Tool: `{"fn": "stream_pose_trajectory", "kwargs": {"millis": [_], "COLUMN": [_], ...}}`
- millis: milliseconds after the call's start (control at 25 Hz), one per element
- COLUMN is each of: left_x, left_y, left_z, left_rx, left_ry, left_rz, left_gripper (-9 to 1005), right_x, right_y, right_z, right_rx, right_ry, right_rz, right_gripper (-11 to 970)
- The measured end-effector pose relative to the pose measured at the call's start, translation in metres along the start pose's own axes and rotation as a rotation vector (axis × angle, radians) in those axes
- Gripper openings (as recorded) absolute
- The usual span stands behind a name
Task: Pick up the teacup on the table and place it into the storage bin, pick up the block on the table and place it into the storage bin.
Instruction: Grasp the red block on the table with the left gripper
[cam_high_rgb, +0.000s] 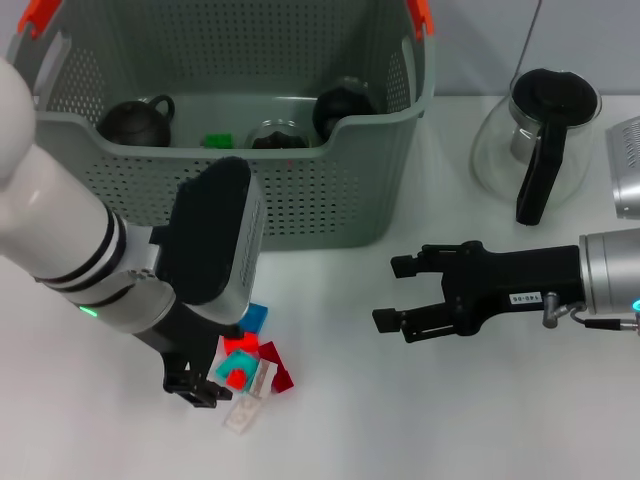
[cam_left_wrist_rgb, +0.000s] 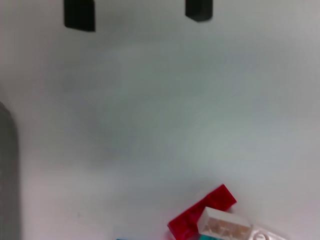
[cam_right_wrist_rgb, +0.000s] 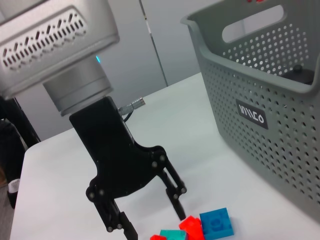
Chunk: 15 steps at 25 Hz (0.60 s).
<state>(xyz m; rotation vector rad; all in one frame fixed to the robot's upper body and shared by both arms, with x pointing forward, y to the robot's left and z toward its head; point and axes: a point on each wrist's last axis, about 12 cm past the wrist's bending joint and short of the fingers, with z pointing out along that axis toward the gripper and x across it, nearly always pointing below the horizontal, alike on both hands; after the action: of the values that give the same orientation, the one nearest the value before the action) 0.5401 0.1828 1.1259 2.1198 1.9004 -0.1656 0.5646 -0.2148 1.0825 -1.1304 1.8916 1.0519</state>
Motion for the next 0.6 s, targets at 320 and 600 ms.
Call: {"fn": "stream_pose_trajectory", "kwargs": {"millis": [320, 600], "left_x": [-0.0042, -0.0080], "left_y": [-0.0012, -0.0031], "left_z": [0.0053, 0.0107], "left_rx": [-0.005, 0.010], "left_ry": [0.019, 0.021], "left_rz": [0.061, 0.087], "left_gripper": [582, 539], "right_x": [-0.0003, -0.0002], "right_y": [-0.0003, -0.0011], "right_z": [0.0003, 0.0010], "right_rx": [0.005, 0.014], "right_ry": [-0.006, -0.006], "right_rz": [0.001, 0.000], "right_gripper": [925, 925]}}
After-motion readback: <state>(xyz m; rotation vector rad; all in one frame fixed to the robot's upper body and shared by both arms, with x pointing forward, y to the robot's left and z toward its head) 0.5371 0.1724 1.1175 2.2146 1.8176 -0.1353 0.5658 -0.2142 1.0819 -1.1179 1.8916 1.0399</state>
